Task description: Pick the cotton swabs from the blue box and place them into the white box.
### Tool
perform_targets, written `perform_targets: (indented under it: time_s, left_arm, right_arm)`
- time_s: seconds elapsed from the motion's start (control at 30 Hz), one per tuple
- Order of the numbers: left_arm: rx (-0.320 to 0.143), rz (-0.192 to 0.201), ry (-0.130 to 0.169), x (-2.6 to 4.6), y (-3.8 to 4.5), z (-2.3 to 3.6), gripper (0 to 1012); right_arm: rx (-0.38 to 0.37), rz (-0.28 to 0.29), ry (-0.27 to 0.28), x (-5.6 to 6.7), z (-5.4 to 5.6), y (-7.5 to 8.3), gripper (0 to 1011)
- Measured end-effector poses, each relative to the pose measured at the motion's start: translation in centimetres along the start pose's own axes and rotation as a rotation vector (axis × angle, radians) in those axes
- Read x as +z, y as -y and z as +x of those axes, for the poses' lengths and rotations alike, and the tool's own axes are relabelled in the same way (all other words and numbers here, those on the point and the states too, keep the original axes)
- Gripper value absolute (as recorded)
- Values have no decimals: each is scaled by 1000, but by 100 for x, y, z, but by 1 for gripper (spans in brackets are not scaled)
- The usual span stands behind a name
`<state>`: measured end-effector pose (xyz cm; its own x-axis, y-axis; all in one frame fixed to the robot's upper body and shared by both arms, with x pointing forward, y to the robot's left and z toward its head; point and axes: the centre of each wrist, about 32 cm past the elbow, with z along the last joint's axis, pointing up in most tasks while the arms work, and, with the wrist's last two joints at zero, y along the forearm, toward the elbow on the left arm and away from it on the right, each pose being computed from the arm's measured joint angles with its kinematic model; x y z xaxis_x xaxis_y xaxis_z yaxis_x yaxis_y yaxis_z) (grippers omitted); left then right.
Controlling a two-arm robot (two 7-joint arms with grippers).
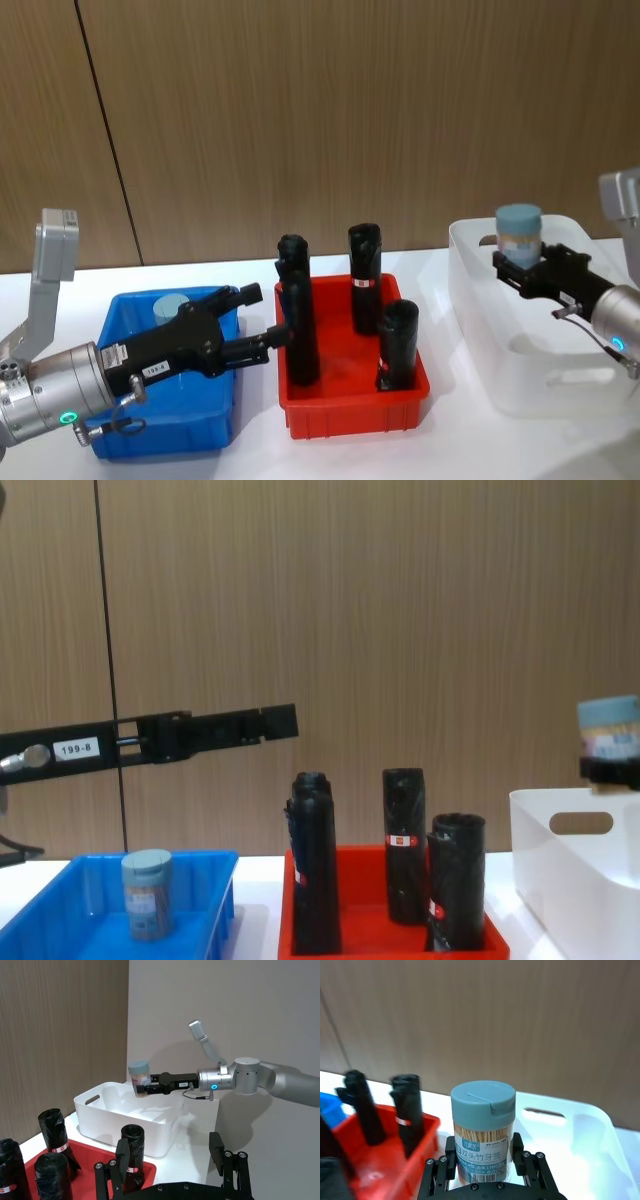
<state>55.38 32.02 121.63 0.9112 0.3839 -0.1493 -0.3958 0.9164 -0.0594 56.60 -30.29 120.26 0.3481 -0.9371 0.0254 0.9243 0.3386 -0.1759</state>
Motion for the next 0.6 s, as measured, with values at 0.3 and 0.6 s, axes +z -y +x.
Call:
perform_targets:
  time_s: [0.3, 0.6]
  left_arm:
    - [0, 0, 0, 0, 0, 0, 1004]
    - [0, 0, 0, 0, 0, 0, 1004]
  right_arm:
    - [-61, -82, -13, -118, 119, -86, 639]
    - [-82, -122, -12, -156, 181, -124, 828]
